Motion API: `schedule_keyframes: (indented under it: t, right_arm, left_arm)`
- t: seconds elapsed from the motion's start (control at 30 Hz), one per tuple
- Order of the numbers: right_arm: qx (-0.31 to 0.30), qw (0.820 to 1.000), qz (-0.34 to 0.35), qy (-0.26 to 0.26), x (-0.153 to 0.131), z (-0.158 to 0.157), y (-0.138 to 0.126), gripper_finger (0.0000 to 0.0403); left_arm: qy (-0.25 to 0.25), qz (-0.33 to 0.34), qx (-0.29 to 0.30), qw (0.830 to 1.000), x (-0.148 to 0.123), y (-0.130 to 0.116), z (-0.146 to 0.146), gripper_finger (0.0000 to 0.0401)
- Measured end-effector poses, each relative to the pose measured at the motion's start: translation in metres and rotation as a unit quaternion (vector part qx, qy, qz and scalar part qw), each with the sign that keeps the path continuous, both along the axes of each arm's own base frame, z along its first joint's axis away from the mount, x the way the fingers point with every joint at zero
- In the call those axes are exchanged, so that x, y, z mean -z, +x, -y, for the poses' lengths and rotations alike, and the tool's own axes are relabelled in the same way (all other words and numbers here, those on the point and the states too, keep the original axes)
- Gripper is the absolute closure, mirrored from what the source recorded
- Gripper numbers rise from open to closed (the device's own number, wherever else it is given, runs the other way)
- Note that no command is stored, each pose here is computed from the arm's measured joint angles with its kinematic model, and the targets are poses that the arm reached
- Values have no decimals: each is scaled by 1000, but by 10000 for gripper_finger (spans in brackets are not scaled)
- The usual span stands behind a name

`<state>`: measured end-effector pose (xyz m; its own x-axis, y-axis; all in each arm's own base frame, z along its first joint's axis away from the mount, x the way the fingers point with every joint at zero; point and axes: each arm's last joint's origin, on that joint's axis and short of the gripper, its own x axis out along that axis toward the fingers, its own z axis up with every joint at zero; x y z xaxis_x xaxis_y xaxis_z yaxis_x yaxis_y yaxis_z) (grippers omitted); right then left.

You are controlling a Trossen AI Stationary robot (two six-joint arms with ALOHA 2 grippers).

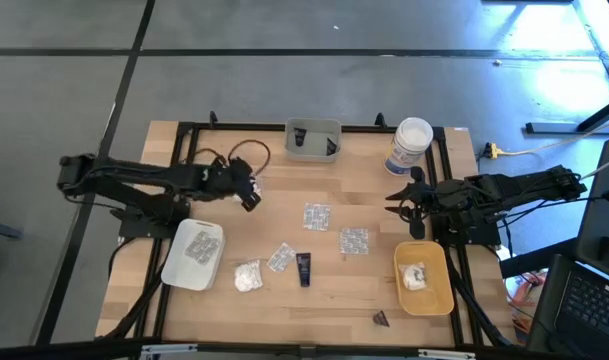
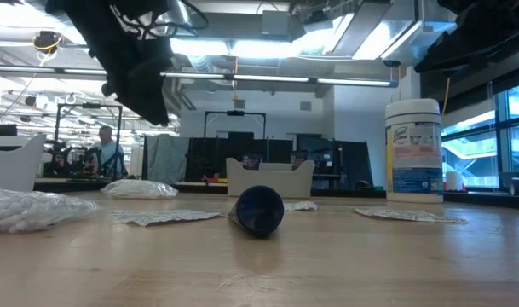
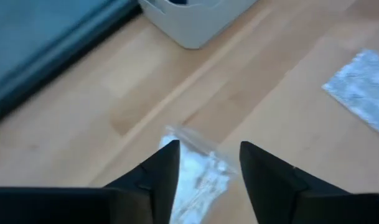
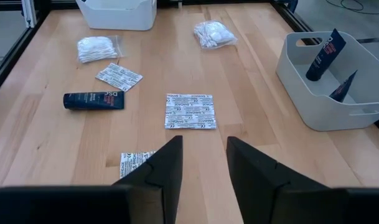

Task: Pick & Place Travel size toiletries
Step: Put the top cotton pack into the yellow bin

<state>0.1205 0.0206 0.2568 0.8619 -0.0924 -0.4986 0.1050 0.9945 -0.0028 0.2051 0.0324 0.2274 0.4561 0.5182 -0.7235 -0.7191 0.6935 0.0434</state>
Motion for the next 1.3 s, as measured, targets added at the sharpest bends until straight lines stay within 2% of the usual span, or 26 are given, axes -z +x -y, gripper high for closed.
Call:
schedule_keyframes:
  t: [0.13, 0.23, 0.33, 0.43, 0.63, 0.8, 1.0, 1.17, 1.3]
  right_arm:
    - [0, 1000, 0, 0, 0, 0, 0, 280]
    - [0, 1000, 0, 0, 0, 0, 0, 282]
    - [0, 1000, 0, 0, 0, 0, 0, 284]
    - [0, 1000, 0, 0, 0, 0, 0, 284]
    - [0, 1000, 0, 0, 0, 0, 0, 272]
    - [0, 1000, 0, 0, 0, 0, 0, 261]
    - [0, 1000, 0, 0, 0, 0, 0, 251]
    - [0, 1000, 0, 0, 0, 0, 0, 244]
    - [0, 1000, 0, 0, 0, 0, 0, 239]
  left_arm:
    - [-46, 33, 9, 998, 4, -10, -13, 198]
    - [-40, 24, -13, 999, 6, -18, -23, 185]
    - [-29, 12, -51, 998, 7, -23, -30, 183]
    - [-54, 18, -81, 995, 8, -26, -33, 182]
    - [-89, -47, -124, 987, 16, -43, -42, 187]
    - [-120, -34, -137, 983, 16, -47, -52, 185]
    - [-148, -22, -149, 977, 18, -52, -61, 152]
    - [-191, 1, -161, 968, 37, -57, -63, 122]
    - [-215, 20, -159, 963, 55, -61, -62, 114]
